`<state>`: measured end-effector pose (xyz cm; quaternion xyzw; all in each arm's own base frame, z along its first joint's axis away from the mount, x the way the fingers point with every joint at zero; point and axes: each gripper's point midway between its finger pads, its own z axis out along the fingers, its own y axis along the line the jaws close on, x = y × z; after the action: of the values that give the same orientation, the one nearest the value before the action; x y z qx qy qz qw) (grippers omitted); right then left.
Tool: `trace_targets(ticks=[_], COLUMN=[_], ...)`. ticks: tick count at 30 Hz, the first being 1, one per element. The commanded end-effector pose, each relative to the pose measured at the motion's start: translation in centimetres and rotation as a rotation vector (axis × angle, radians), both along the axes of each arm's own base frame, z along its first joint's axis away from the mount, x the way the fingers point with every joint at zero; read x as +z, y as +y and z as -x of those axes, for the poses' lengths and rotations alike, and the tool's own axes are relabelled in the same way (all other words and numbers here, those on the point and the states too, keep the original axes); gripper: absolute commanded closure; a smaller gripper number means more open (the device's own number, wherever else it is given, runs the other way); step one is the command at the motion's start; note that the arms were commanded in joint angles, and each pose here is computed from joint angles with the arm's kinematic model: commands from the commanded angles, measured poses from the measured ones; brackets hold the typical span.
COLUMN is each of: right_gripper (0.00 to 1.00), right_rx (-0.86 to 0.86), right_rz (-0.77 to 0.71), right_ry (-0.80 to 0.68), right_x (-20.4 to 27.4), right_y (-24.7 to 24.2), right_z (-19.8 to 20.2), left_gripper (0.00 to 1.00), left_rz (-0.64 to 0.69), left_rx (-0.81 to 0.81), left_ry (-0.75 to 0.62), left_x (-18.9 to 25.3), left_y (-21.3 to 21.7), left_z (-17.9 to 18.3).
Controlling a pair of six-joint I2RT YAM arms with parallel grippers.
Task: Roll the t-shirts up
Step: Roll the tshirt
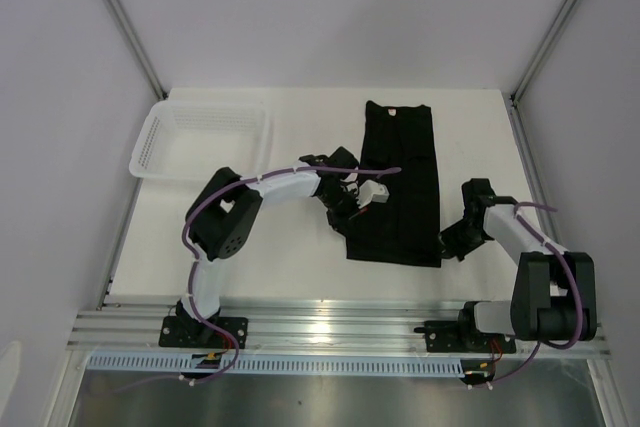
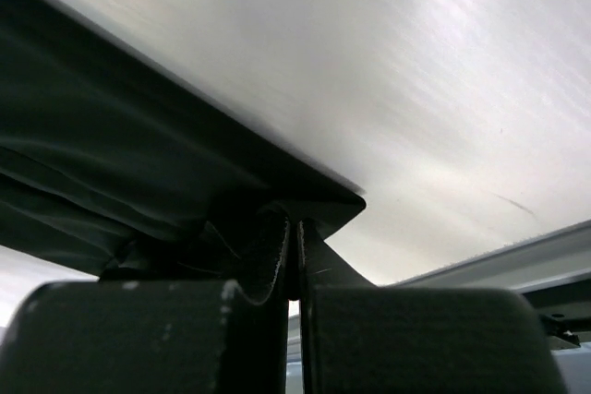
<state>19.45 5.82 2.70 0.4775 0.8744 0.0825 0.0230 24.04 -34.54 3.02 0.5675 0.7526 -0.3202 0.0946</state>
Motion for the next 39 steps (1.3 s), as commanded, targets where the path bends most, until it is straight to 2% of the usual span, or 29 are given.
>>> trace_targets(ticks=[1,6,12,19,26,33,38,39], right_gripper=[1.0,1.0,0.96,0.75,0.68,0.59,0.61,0.66], right_rx=[-0.004,-0.025,-0.027,0.013,0.049,0.115,0.198,0.209], right_rz=[0.021,0.0,-0.017,-0.012,0.053,0.114,0.132,0.13], right_ry=[-0.084,-0.092,-0.095,-0.12,-0.142,-0.199,-0.275,-0.297], right_x=[1.2,1.3,0.8,0.8,1.6,3.7,5.3,5.5], right_y=[-1.0,-1.2,-0.9,-1.0,-2.1,-3.1,-2.3,-2.0], right_z=[-3.2,-4.3,-4.9,-6.0,-6.8,-8.2,-8.5,-8.4], left_gripper=[0.99,0.99,0.99,0.99,0.99,0.89,0.77,0.76], left_rz=[0.016,0.017,0.073,0.091,0.062,0.012,0.015,0.016], left_rx=[0.036,0.044,0.057,0.062,0.086,0.097,0.108,0.109], left_ry=[-0.036,-0.043,-0.056,-0.055,-0.037,-0.026,-0.04,-0.042], left_x=[1.5,1.5,2.8,2.7,1.6,0.8,1.5,1.6], left_y=[-0.3,-0.2,-1.7,-2.3,-2.3,-1.4,-1.4,-1.4], left_z=[-1.4,-1.6,-2.5,-3.0,-3.2,-2.9,-3.1,-3.1])
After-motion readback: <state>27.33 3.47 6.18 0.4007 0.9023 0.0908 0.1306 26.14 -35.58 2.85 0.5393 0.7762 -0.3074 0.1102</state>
